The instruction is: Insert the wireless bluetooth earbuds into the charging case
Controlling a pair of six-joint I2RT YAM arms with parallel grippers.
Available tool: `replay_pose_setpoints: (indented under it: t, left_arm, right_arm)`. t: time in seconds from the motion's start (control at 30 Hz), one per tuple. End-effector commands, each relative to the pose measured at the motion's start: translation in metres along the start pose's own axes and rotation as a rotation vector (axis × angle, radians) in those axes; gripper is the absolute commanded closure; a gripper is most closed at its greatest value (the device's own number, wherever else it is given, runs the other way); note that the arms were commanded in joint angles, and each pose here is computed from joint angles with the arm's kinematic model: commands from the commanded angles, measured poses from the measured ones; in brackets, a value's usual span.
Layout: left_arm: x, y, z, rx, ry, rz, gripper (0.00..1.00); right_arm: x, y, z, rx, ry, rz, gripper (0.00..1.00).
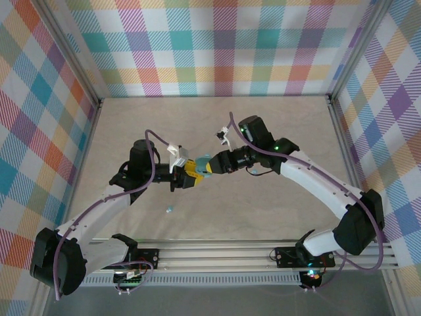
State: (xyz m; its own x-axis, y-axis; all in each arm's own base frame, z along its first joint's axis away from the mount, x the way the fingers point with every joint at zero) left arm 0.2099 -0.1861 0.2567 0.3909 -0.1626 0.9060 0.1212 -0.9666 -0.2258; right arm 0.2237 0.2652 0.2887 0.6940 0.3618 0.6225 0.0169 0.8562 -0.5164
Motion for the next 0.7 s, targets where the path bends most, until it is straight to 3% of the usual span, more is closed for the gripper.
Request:
replay_pose_setpoints:
  t: [0.0, 0.33, 0.67]
  left_arm:
    - [0.010, -0.001, -0.019, -0.093, 0.091, -0.038, 0.99]
    - [0.012, -0.003, -0.009, -0.030, 0.028, -0.054, 1.00]
    - [0.011, -0.011, -0.004, 0.013, -0.083, -0.067, 1.00]
  right_arm:
    - [0.004, -0.002, -0.005, -0.076, -0.023, 0.001, 0.68]
    - [0.016, -0.038, 0.022, -0.111, -0.073, -0.113, 0.63]
    - [0.014, -0.037, 0.024, -0.084, -0.043, -0.122, 0.62]
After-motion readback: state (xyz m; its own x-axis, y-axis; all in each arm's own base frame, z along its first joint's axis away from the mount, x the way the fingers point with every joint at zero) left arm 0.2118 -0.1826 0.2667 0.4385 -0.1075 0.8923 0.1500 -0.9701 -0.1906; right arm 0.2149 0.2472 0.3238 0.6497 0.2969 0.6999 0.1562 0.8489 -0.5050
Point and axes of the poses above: each hand's point on the last joint's axis, 136 mm out from that joint toward the fingers, its own y axis out along the fingers, its own z axis along the line the jaws close on, x = y × z, the point moved 7 cm from there along -y, back along the fingers, and after that the axes turned 10 degrees about -y, right-handed, at the moved point
